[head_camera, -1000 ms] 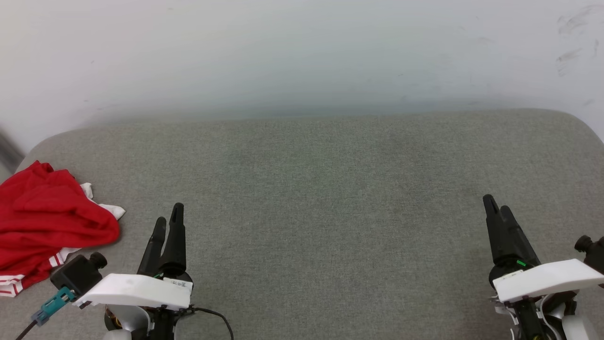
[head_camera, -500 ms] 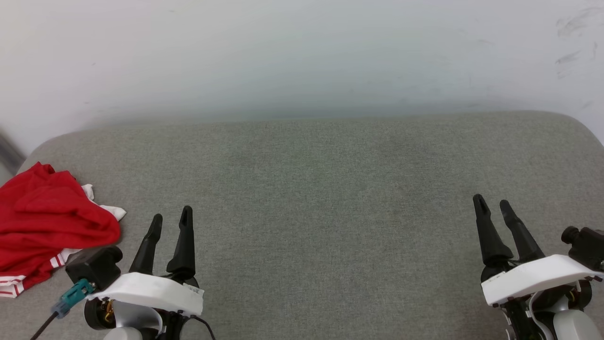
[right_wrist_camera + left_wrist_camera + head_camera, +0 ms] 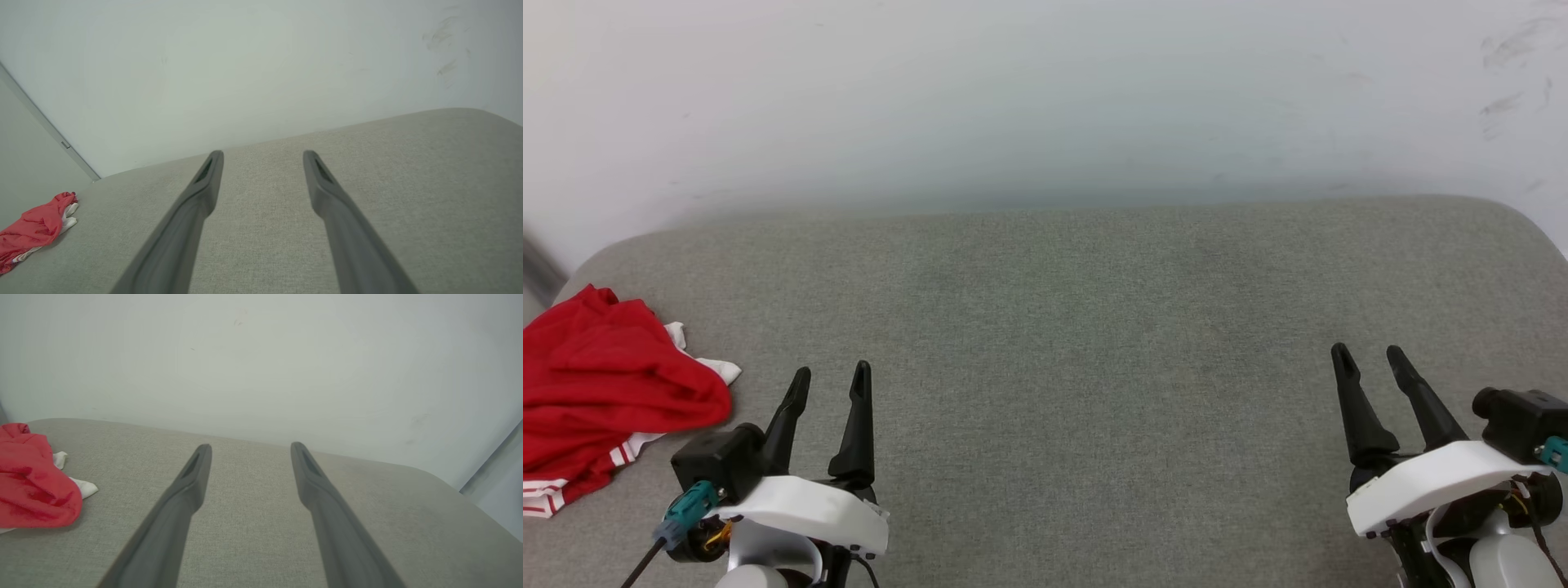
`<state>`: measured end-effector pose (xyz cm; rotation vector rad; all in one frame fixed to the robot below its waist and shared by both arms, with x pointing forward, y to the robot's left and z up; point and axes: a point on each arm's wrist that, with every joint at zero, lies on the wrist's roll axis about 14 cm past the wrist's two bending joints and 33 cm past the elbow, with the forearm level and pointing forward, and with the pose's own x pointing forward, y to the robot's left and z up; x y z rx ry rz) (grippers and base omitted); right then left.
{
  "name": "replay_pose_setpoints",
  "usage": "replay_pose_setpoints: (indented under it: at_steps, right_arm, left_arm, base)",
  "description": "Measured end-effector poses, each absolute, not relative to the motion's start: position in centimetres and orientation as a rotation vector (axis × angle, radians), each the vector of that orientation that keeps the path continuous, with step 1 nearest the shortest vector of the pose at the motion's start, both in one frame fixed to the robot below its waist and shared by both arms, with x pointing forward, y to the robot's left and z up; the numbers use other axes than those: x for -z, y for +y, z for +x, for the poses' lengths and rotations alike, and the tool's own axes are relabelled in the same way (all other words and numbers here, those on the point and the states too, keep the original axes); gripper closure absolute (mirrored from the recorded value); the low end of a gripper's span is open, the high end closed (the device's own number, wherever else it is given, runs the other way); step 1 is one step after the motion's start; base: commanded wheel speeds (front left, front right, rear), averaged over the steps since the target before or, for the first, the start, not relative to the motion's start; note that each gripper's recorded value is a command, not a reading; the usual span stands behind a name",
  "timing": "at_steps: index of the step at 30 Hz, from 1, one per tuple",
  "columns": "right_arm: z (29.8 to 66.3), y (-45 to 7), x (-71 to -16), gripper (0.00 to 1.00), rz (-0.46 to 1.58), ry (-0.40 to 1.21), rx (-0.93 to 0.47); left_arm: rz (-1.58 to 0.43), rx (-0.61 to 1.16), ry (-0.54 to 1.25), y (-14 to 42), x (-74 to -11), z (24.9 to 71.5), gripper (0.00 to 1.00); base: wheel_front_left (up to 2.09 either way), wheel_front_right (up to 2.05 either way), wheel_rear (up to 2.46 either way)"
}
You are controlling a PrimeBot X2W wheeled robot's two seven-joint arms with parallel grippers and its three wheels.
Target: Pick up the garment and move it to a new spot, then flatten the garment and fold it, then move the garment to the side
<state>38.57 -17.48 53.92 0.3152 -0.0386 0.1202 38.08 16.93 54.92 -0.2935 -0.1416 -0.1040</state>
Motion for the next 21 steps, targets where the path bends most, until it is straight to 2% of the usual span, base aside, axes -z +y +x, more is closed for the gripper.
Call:
replay_pose_setpoints:
  at_steps: [21]
  right_arm:
    - [38.27, -16.99, -54.66, 0.00, 0.113, -0.069, -0.128]
  left_arm:
    - [-0.133, 0.101, -0.154, 16.61, -54.45, 37.98, 0.00]
  base:
    - [0.00, 0.00, 0.00]
